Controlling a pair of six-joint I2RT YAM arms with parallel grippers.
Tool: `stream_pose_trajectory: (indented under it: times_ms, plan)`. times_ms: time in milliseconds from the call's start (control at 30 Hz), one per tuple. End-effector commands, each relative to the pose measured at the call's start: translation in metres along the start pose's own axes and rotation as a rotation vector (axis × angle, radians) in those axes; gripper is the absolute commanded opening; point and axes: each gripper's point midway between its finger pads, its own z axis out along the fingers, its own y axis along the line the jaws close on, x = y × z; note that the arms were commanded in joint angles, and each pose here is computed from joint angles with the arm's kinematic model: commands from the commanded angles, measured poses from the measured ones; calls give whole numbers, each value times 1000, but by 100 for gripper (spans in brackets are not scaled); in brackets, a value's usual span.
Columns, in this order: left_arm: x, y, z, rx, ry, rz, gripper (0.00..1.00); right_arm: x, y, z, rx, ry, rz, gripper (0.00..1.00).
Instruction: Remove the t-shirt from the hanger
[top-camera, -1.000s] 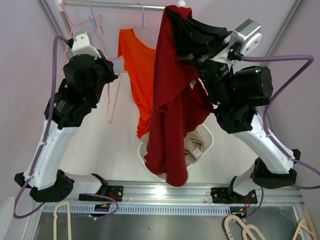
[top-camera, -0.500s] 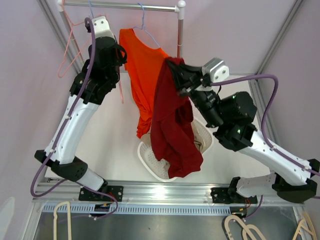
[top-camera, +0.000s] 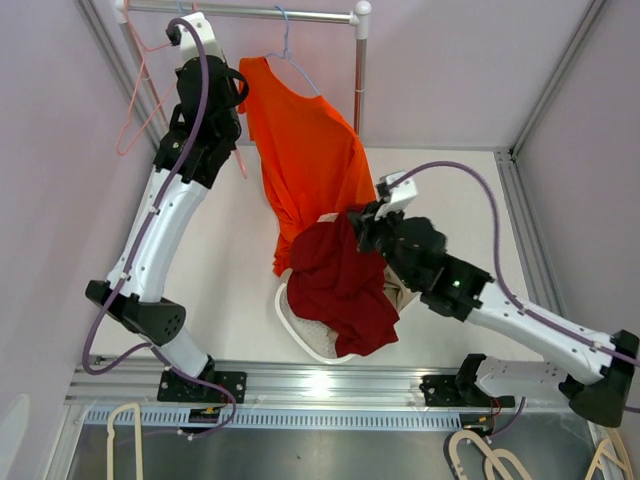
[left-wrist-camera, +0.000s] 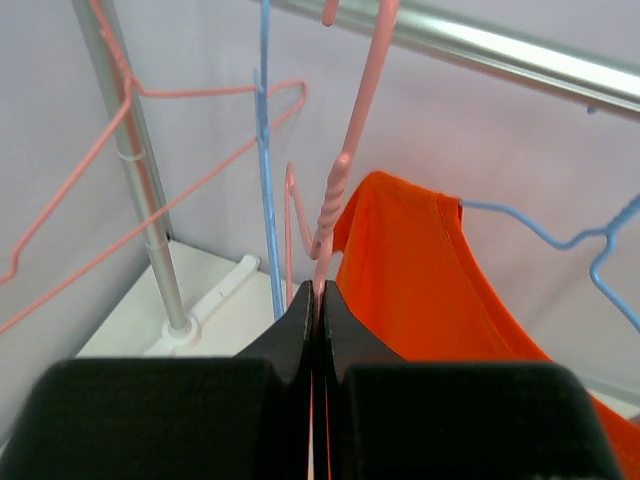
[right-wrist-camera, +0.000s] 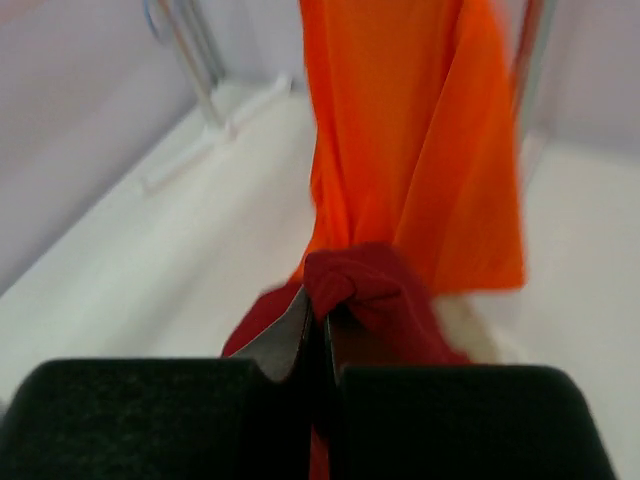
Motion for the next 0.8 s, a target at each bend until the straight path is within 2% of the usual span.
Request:
stream_pose_trajectory:
  times_ms: [0, 33, 133, 233, 333, 633, 667, 700, 767]
  plan:
    - [-35, 2, 5, 9, -112, -38, 1, 120, 8, -11, 19, 397, 155, 0]
    - [-36, 3, 7, 8, -120, -32, 1, 169, 7, -14, 37, 526, 155, 0]
    - [-42, 3, 13, 12, -165, -30, 1, 253, 11, -35, 46, 762, 213, 0]
    - [-44, 0, 18, 36, -191, -39, 1, 273, 15, -42, 38, 807, 252, 0]
    - [-46, -3, 24, 61, -208, -40, 1, 268, 10, -43, 53, 796, 241, 0]
    - [-49, -16, 44, 210, -242, -37, 1, 200, 14, -46, -2, 656, 251, 0]
    - [-40, -20, 52, 224, -223, -28, 1, 193, 14, -48, -11, 641, 259, 0]
    - [-54, -19, 51, 226, -246, -35, 1, 186, 16, -50, -25, 633, 267, 0]
    - [-36, -26, 68, 230, -208, 0, 1, 170, 16, -55, -45, 597, 279, 0]
